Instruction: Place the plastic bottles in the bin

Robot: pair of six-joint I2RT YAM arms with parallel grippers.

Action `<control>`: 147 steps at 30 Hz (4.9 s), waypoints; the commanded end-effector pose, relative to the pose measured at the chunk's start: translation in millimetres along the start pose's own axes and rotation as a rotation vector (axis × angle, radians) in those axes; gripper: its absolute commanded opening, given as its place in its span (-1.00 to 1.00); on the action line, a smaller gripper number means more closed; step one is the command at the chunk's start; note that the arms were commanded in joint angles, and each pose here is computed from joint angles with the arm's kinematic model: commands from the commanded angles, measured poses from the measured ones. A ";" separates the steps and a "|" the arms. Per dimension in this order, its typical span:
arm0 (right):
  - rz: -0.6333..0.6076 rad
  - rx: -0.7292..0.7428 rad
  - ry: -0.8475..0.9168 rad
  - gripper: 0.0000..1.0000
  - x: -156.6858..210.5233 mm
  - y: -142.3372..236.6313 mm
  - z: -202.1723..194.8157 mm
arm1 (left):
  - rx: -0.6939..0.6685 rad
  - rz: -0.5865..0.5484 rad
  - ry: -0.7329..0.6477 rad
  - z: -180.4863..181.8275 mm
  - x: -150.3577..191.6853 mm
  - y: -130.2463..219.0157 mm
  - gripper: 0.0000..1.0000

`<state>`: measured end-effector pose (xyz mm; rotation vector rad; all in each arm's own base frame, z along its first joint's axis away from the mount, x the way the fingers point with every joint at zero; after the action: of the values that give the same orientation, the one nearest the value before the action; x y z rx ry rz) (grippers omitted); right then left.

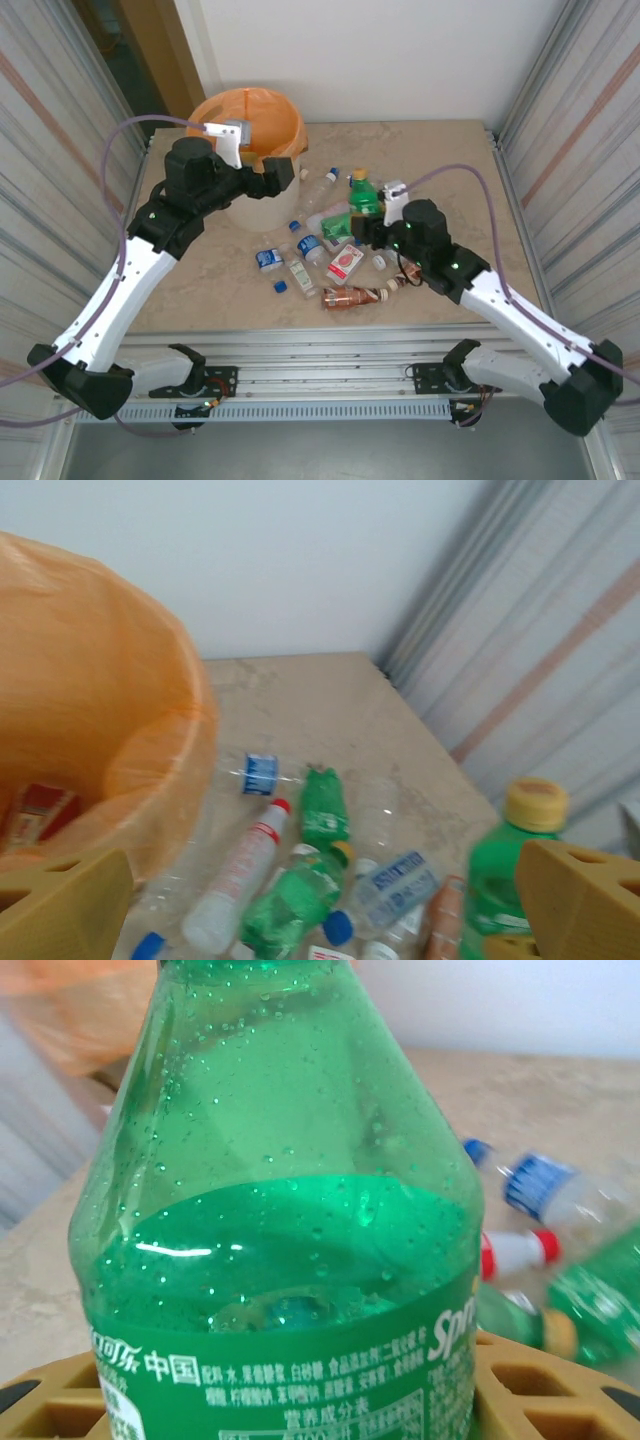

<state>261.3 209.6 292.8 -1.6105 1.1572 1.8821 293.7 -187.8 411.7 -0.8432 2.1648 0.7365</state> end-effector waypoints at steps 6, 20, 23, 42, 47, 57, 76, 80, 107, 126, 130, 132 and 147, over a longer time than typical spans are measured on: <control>-0.164 -0.211 0.109 -0.45 -58.0 -29.4 48.5 | 0.197 0.085 -0.031 -46.3 14.2 1.2 0.80; -0.194 -0.322 0.121 -0.46 -69.6 -40.2 82.9 | 0.197 0.091 0.026 -40.6 21.7 -17.1 0.28; -0.207 -0.328 0.117 -0.46 -73.0 -39.5 84.8 | 0.180 0.100 0.038 -35.3 26.5 -20.2 0.25; -0.220 -0.339 0.098 -0.45 -82.4 -47.7 88.1 | 0.131 0.105 0.038 -24.9 32.1 -24.3 -0.83; -0.220 -0.335 0.096 -0.27 -82.5 -47.6 87.5 | 0.106 0.093 0.020 -22.2 30.1 -23.0 -1.00; -0.200 -0.293 0.076 0.97 -77.6 -38.0 80.1 | 0.053 -0.029 -0.071 -24.7 -2.8 -12.7 -1.00; 0.084 0.311 -0.384 0.96 -7.8 39.8 -63.1 | -0.280 -0.426 -0.178 28.7 -145.5 6.6 -1.00; 0.227 0.425 -0.556 0.96 30.2 53.1 -95.1 | -0.355 -0.394 -0.180 50.2 -154.5 -11.3 -1.00; 0.558 0.597 -0.837 0.97 168.9 88.6 -96.0 | -0.539 -0.113 -0.138 155.5 -97.8 -123.0 -0.70; 0.585 0.580 -0.880 0.98 197.7 69.2 -94.8 | -0.528 -0.115 -0.117 149.9 -97.7 -109.9 0.43; 0.585 0.580 -0.878 0.96 197.3 69.0 -95.0 | -0.496 -0.127 -0.099 138.5 -100.8 -99.1 0.65; 0.584 0.580 -0.880 0.95 197.5 68.7 -95.0 | -0.474 -0.134 -0.087 131.7 -101.5 -92.6 0.76; 0.583 0.565 -0.867 0.92 197.0 61.2 -92.4 | -0.306 -0.193 -0.043 75.1 -82.8 -32.0 0.97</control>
<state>222.9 59.1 133.1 -0.1259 1.5813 1.9587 408.2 -119.8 407.0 -1.1604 1.9175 1.0850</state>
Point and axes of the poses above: each hand's point on the last joint's axis, 136 mm out from that joint toward the fingers, its own y axis back along the fingers, its own z axis along the line the jaws close on, x = y × z, the point moved 4 cm from there along y, back along the fingers, and after that the axes turned 15 degrees about y, right-handed, at the moved point
